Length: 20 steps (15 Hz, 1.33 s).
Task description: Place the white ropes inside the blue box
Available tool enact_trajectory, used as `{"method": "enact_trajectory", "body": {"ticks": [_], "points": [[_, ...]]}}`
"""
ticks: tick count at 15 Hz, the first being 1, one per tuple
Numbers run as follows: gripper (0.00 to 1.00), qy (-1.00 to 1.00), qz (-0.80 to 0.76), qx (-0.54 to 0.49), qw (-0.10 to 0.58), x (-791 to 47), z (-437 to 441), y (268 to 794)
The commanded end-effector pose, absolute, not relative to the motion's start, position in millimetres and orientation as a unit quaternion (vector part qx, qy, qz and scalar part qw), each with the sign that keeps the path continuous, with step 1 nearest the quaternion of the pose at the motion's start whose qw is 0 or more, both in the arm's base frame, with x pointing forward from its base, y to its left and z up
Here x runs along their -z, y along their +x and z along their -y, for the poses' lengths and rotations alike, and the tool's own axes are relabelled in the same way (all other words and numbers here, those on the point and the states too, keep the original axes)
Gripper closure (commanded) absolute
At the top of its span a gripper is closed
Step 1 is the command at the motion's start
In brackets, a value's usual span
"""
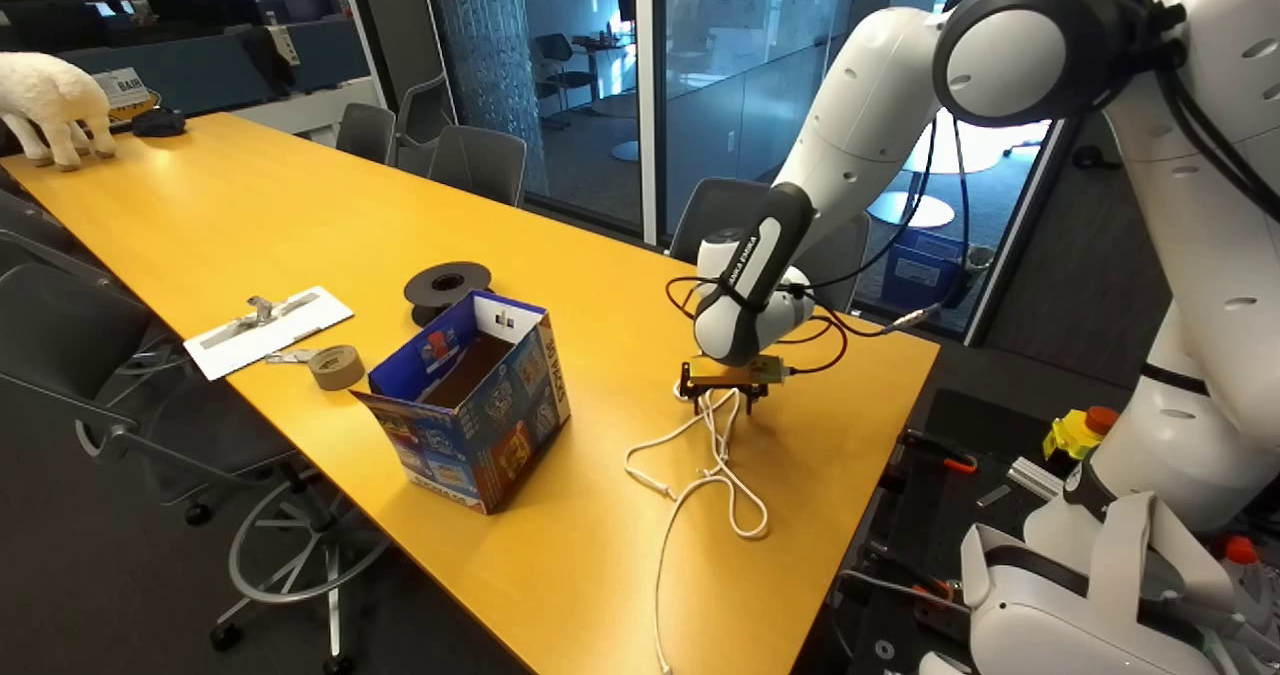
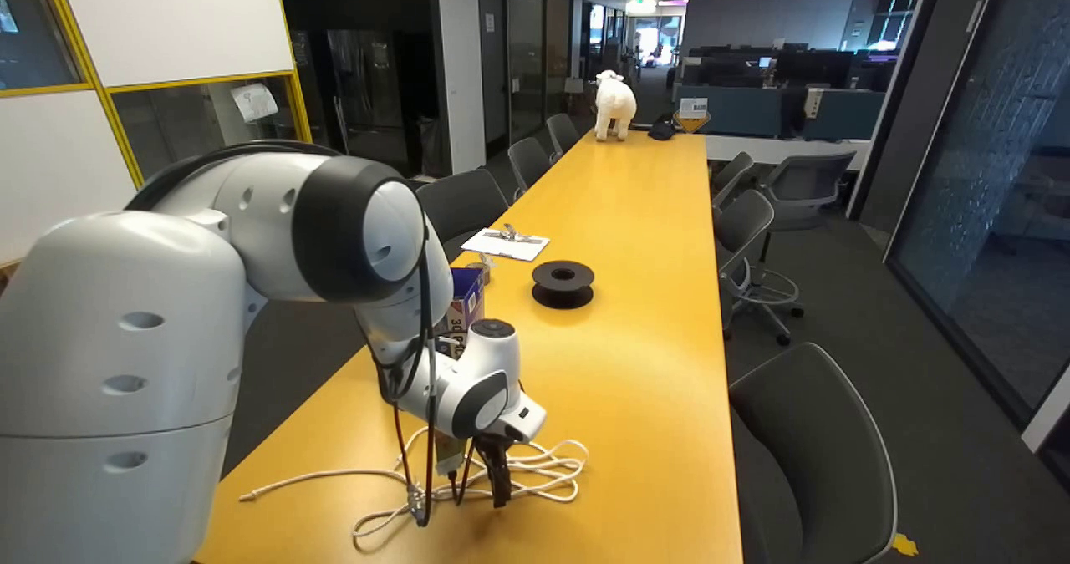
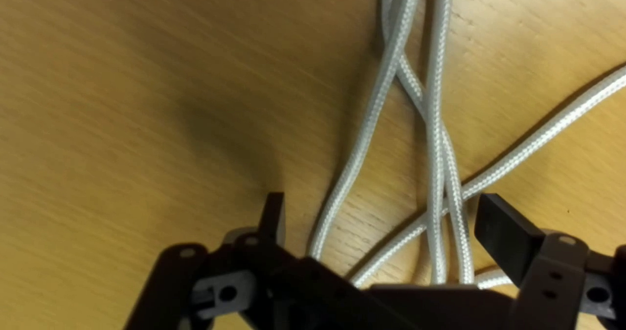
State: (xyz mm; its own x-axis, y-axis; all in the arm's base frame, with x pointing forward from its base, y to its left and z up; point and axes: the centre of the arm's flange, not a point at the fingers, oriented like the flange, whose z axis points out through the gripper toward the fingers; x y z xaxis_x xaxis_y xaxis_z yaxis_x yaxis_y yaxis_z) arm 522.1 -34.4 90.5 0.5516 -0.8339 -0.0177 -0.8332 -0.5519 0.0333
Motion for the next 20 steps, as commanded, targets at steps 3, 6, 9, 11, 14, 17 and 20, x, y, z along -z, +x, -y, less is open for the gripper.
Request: {"method": "enact_trajectory", "body": {"ticks": [3,6,9,11,14,17,20], "points": [[0.42,0.888,0.459,-0.003,0.018,-90.8,41.4,525.2],[0.65,0.890,0.456,-0.007,0.015,-93.0,42.1,528.3],[0.86,0.893,0.451,-0.010,0.013,-95.2,42.1,531.0],[0.97,0.894,0.448,-0.013,0.012,-97.3,43.8,532.2],[0.97,0.897,0.440,-0.026,0.001,-107.4,52.6,538.1],[0.96,0.905,0.422,-0.053,-0.016,-123.4,60.1,551.8],[0.96,0.917,0.386,-0.093,-0.038,-149.7,62.5,571.9]]}}
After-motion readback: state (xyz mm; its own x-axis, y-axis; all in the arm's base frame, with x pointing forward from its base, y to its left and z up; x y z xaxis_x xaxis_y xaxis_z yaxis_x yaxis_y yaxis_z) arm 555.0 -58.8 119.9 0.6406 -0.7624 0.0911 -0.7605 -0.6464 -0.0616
